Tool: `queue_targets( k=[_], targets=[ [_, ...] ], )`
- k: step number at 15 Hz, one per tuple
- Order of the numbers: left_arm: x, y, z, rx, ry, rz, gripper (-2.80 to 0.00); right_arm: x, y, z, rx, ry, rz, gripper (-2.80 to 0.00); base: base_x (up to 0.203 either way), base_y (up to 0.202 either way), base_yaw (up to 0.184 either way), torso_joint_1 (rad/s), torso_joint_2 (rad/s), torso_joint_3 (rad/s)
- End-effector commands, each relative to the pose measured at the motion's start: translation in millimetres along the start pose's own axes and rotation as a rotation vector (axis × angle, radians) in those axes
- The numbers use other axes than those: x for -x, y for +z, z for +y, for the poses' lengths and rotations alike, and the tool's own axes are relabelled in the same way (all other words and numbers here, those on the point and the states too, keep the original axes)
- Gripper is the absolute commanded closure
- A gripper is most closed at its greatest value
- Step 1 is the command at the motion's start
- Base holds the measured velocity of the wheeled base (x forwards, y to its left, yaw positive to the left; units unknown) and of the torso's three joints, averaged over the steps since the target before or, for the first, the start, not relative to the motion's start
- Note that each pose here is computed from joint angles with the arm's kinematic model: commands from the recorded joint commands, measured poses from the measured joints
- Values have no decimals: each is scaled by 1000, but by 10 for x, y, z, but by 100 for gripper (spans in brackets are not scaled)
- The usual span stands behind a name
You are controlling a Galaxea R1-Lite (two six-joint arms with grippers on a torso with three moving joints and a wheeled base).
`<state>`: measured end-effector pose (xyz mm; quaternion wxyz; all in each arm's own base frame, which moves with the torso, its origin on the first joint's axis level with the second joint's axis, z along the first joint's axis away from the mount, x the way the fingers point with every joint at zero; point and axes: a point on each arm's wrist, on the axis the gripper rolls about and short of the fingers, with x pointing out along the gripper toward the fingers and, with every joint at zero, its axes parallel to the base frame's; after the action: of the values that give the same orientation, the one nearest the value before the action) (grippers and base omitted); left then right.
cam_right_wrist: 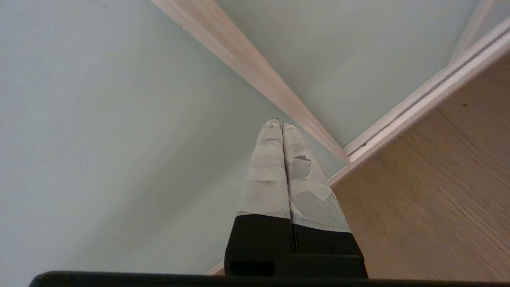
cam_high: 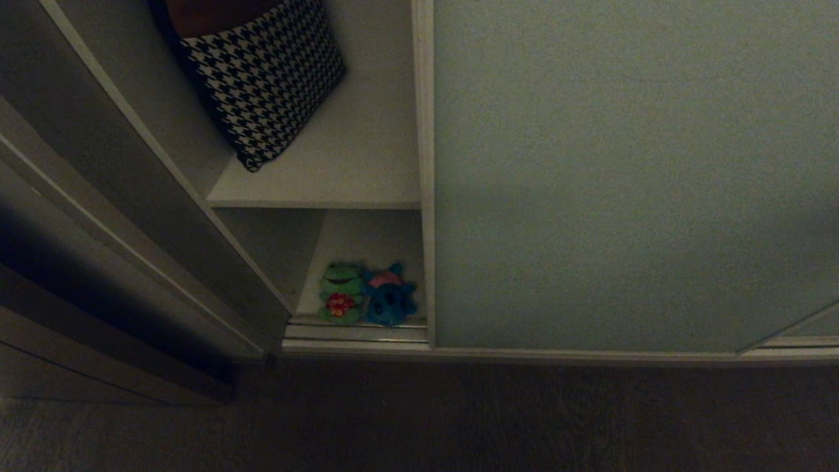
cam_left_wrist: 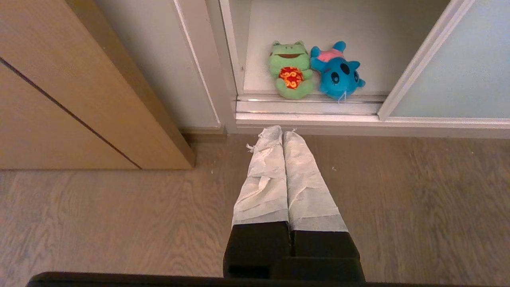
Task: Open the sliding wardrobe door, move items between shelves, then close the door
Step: Close the door
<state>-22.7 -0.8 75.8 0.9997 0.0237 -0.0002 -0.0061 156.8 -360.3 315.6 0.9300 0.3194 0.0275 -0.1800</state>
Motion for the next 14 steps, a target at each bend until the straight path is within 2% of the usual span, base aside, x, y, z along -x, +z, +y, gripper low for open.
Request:
queue_targets(
  k=[1, 9, 14],
  targets=[
    [-1, 1, 0, 0, 0, 1, 0, -96, -32, -34, 0, 16, 11, 0, 0, 0, 0, 0, 0, 0],
    [-1, 2, 0, 0, 0, 0, 0, -366, -80, -194, 45, 54, -6, 0, 0, 0, 0, 0, 0, 0],
    [-1, 3, 0, 0, 0, 0, 0, -565, -147, -174, 69, 93, 2, 0, 0, 0, 0, 0, 0, 0]
  ],
)
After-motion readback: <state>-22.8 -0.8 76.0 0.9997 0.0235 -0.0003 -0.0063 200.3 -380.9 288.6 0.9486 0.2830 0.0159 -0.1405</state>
